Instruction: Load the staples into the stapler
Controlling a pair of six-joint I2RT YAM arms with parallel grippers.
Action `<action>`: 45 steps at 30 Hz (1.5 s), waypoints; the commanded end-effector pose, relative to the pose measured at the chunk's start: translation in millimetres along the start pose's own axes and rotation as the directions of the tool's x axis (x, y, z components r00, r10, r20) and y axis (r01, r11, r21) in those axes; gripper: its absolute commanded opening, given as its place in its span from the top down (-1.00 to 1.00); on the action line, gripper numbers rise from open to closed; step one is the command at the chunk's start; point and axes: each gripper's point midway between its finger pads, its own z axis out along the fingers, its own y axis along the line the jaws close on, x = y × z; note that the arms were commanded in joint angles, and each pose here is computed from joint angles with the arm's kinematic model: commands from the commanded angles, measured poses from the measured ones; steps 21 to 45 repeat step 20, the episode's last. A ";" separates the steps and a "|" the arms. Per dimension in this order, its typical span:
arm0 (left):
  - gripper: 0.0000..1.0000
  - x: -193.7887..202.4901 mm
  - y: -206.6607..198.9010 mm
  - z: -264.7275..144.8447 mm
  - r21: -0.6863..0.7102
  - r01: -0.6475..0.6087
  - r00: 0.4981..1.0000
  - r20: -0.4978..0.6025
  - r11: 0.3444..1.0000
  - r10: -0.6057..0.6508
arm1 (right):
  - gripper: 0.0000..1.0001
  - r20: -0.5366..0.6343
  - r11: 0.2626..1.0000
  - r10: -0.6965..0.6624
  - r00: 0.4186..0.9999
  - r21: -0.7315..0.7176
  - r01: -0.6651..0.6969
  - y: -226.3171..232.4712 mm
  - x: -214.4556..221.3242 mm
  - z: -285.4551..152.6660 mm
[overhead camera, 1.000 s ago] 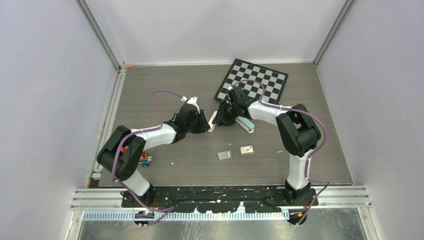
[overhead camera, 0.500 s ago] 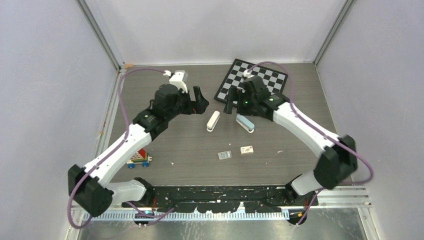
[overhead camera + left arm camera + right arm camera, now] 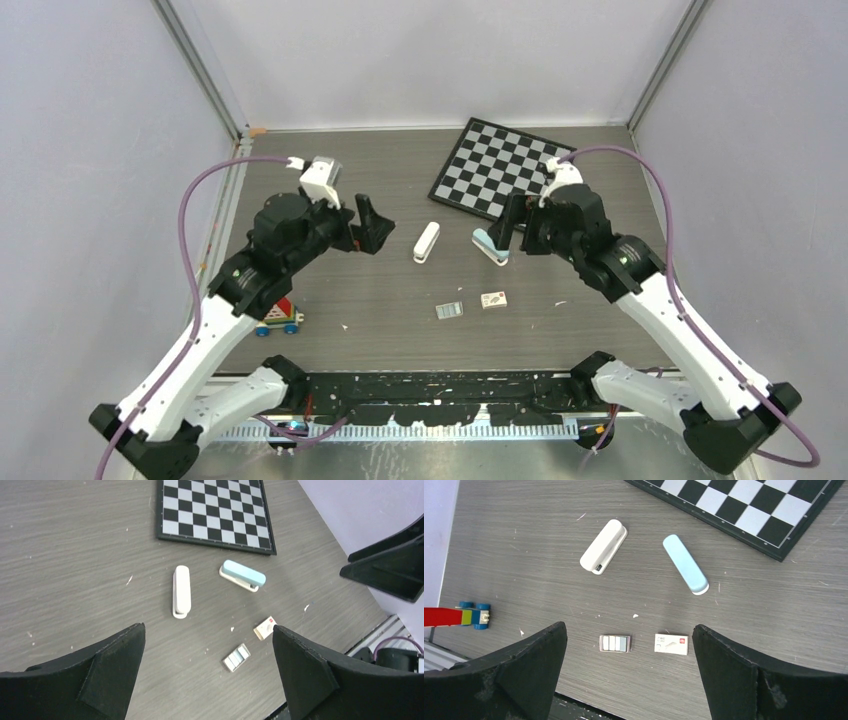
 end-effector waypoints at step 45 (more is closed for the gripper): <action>-0.99 33.7 3.0 -37.1 0.050 0.003 1.000 0.003 0.999 -0.003 | -0.99 0.147 0.995 0.097 0.984 -0.007 -0.097 -20.2 7.8 -36.6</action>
